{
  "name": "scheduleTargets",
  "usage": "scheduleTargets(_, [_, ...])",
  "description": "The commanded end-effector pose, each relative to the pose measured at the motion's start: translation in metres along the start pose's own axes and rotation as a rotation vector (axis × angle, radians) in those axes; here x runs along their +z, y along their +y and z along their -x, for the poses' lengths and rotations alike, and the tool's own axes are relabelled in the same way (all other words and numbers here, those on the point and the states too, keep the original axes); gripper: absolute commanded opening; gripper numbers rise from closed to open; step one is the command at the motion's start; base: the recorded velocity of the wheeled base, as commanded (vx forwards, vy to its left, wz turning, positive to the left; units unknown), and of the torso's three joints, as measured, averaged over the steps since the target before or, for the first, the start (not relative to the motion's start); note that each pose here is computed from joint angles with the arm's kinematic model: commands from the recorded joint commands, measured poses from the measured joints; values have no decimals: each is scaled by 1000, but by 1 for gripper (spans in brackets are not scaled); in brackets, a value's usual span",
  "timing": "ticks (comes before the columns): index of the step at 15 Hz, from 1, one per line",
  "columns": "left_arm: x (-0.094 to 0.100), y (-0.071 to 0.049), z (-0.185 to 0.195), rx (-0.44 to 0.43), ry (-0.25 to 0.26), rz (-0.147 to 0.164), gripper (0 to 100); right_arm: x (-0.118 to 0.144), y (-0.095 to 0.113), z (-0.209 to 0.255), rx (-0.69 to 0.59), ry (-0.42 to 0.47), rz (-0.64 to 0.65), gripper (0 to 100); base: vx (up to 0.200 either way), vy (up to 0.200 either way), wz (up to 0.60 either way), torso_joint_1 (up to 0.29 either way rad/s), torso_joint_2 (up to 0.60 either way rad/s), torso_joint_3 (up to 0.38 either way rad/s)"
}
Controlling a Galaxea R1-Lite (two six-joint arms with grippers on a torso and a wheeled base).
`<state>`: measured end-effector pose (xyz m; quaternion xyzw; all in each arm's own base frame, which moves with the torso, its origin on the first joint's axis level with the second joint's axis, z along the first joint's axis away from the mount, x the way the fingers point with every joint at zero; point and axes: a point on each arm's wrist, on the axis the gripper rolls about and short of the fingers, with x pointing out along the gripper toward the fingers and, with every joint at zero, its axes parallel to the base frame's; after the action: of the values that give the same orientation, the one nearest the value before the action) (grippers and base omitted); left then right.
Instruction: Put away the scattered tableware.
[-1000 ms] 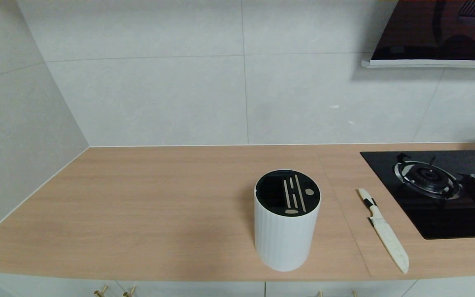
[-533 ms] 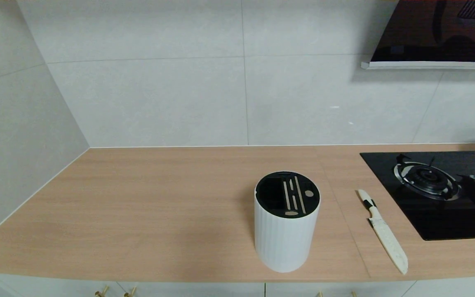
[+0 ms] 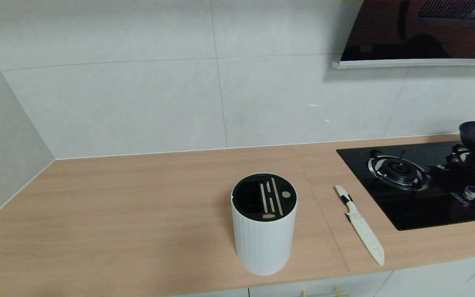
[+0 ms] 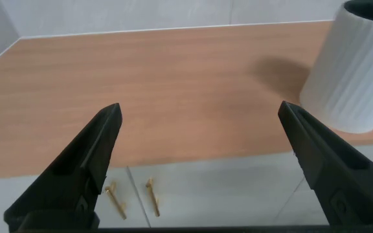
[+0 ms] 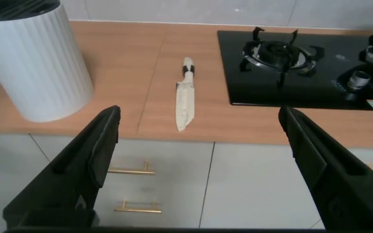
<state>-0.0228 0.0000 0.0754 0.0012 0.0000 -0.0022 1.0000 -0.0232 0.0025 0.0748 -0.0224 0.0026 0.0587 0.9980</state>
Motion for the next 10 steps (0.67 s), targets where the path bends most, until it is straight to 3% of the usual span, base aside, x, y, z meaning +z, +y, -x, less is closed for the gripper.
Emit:
scheduleTargets(1, [0,0,0,1,0,-1,100,0,0,0,1,1,1,100,0,0,0,0,0,0])
scheduleTargets(8, [0,0,0,0,0,1,100,0,0,0,7,-1,22,100,0,0,0,0,0,0])
scheduleTargets(9, [0,0,0,1,0,1,100,6,0,1,12,-31,20,100,0,0,0,0,0,0])
scheduleTargets(10, [0,0,0,1,0,1,100,29,1,9,49,-123,16,100,0,0,0,0,0,0])
